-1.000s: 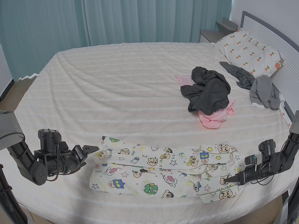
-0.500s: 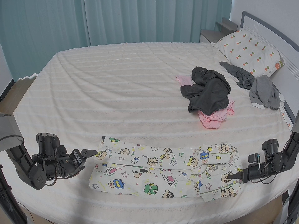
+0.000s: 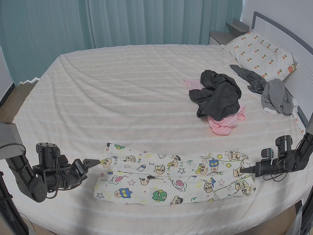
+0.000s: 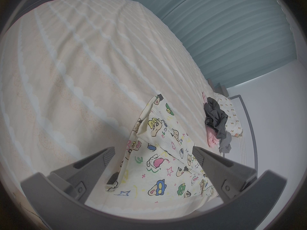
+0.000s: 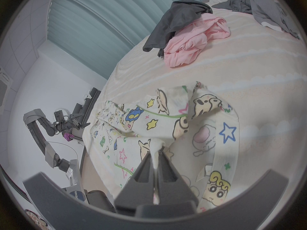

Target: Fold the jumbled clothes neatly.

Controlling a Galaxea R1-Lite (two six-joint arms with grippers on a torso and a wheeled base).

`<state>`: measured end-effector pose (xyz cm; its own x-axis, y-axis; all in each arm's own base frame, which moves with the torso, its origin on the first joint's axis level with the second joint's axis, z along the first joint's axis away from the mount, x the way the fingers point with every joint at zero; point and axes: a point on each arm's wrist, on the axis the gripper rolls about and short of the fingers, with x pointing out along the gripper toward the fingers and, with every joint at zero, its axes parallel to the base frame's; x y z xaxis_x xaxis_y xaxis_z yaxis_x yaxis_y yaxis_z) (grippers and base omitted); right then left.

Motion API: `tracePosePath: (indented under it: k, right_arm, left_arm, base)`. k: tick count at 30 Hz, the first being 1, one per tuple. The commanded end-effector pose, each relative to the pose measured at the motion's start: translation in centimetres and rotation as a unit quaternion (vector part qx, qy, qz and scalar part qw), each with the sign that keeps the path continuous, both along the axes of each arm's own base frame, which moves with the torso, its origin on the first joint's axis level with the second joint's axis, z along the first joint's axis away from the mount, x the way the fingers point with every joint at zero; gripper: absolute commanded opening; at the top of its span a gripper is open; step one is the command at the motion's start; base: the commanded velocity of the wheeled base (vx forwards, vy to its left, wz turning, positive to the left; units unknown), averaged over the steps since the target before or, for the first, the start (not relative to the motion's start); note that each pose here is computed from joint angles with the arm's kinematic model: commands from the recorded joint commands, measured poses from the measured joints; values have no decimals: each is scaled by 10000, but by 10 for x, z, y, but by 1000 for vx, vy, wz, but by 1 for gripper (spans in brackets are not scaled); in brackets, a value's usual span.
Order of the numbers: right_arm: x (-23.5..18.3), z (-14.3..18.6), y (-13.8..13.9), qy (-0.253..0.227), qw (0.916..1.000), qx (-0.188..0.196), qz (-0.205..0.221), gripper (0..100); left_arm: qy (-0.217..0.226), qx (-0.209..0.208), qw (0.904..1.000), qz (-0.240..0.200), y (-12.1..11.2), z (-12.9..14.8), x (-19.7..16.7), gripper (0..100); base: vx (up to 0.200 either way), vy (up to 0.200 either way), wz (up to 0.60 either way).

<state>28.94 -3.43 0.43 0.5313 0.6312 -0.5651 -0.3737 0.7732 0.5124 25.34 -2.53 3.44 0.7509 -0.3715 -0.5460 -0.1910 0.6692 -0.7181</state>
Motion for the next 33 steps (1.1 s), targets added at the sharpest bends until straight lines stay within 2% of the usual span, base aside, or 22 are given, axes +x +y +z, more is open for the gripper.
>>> tracePosePath:
  k: [1, 3, 4, 12, 16, 18, 20, 24, 25, 26, 28, 29, 30, 33]
  right_arm:
    - [6, -6, -1, 39, 10000, -17, -18, 0]
    - [7, -8, -1, 67, 10000, -44, -40, 0]
    - [8, -9, -2, 75, 9999, -58, -58, 100]
    - [6, -6, -6, 125, 9994, -156, -294, 100]
    - [-4, 9, -18, 16, 9983, -97, -568, 100]
    - [-21, 24, -28, -111, 9966, -104, -806, 100]
    - [-31, 31, -32, -177, 9954, -120, -936, 100]
    - [-64, 48, -43, -336, 9900, -143, -1363, 100]
    - [-77, 52, -47, -385, 9872, -164, -1537, 100]
    - [-94, 58, -50, -487, 9827, -202, -1776, 100]
    - [-111, 63, -53, -578, 9774, -241, -2018, 100]
    - [-113, 63, -53, -601, 9764, -246, -2058, 100]
    - [-126, 66, -56, -667, 9708, -247, -2292, 100]
    - [-141, 70, -61, -775, 9641, -23, -2540, 100]
  left_arm:
    - [31, 4, 10000, -2, 0, -2, 0, 100]
    - [31, 4, 10000, 6, 0, -2, 0, 100]
    - [31, 4, 10000, 6, 0, -2, 0, 100]
    - [178, 83, 9998, -48, -1, -12, 4, 100]
    - [126, 168, 9996, -212, -7, -20, 12, 100]
    - [25, 400, 9981, -474, -18, -28, 20, 100]
    - [-56, 495, 9974, -522, -24, -30, 27, 100]
    - [-238, 673, 9963, -488, -39, -32, 49, 100]
    - [-197, 780, 9949, -602, -43, -35, 53, 100]
    - [-171, 1083, 9908, -796, -43, -39, 58, 100]
    - [-212, 1325, 9868, -902, -42, -41, 64, 100]
    - [-230, 1351, 9863, -913, -42, -40, 65, 100]
    - [-219, 1370, 9863, -898, -41, -39, 71, 100]
    - [-5, 1425, 9849, -980, -44, -41, 77, 100]
  base:
    - [0, 0, 0]
    - [0, 0, 0]
    - [0, 0, 0]
    - [0, 0, 0]
    - [0, 0, 0]
    - [0, 0, 0]
    - [0, 0, 0]
    - [0, 0, 0]
    - [0, 0, 0]
    - [0, 0, 0]
    - [0, 0, 0]
    - [0, 0, 0]
    - [0, 0, 0]
    - [0, 0, 0]
